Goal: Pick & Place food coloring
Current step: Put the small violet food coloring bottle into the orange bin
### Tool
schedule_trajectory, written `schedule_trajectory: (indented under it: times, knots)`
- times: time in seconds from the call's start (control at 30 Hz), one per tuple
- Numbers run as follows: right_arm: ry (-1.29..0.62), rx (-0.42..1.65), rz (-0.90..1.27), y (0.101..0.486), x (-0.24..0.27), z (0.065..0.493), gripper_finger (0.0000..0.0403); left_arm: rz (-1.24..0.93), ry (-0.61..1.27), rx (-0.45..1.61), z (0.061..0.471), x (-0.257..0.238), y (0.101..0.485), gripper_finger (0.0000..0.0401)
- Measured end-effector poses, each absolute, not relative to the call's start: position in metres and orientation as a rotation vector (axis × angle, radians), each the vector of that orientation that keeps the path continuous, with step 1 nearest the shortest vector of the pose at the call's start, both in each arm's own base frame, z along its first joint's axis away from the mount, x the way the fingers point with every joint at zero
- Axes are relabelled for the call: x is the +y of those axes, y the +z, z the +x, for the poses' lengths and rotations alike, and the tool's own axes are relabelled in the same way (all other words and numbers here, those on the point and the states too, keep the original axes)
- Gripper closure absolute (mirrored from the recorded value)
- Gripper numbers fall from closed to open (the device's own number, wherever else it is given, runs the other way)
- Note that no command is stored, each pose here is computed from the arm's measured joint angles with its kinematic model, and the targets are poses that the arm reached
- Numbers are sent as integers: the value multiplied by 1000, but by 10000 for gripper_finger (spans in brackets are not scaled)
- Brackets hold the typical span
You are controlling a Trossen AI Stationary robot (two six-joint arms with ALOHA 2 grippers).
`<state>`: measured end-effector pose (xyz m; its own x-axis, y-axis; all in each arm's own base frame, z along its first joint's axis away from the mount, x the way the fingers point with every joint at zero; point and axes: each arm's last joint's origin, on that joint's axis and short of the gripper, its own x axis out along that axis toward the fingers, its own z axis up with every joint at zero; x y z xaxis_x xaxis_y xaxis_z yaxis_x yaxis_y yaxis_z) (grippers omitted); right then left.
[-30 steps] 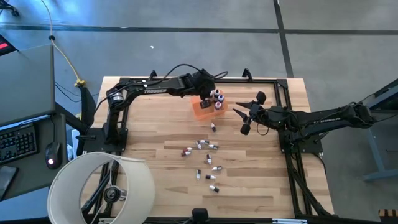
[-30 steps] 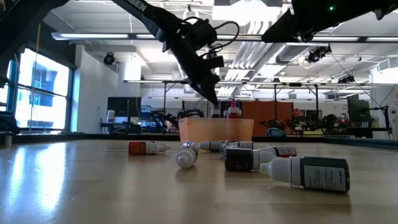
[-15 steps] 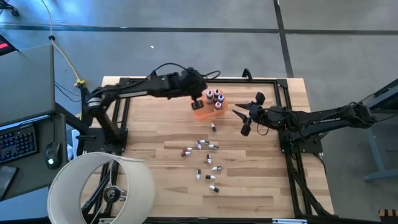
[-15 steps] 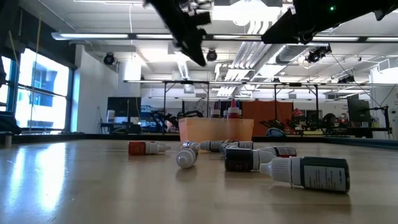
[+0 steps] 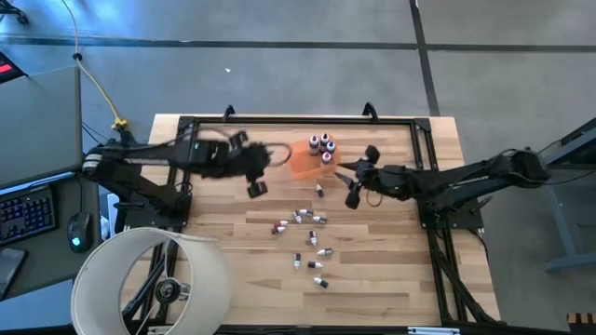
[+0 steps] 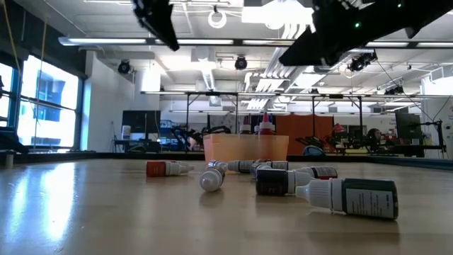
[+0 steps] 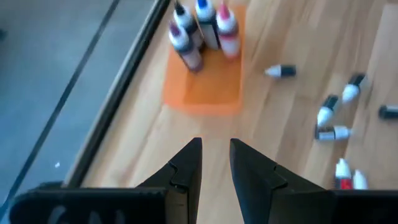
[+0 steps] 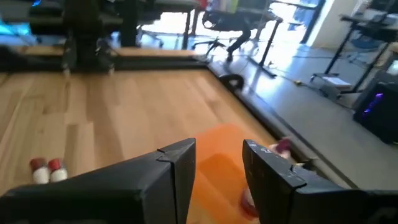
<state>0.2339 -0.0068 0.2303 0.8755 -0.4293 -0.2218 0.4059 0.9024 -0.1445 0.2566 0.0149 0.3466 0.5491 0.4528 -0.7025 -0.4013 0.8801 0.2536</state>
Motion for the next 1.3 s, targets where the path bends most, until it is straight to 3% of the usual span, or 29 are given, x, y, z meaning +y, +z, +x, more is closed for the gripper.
schedule_trajectory:
  times: [0.3,0.63,1.3]
  knots:
    - [-438,548,8,222,-4,292,277,39,429,723,255,-16,280,321]
    - [-530,887,157,193,-2,338,277,-39,326,881,268,-21,241,321]
    - [-675,930,385,155,-24,344,324,-13,324,964,274,-21,223,321]
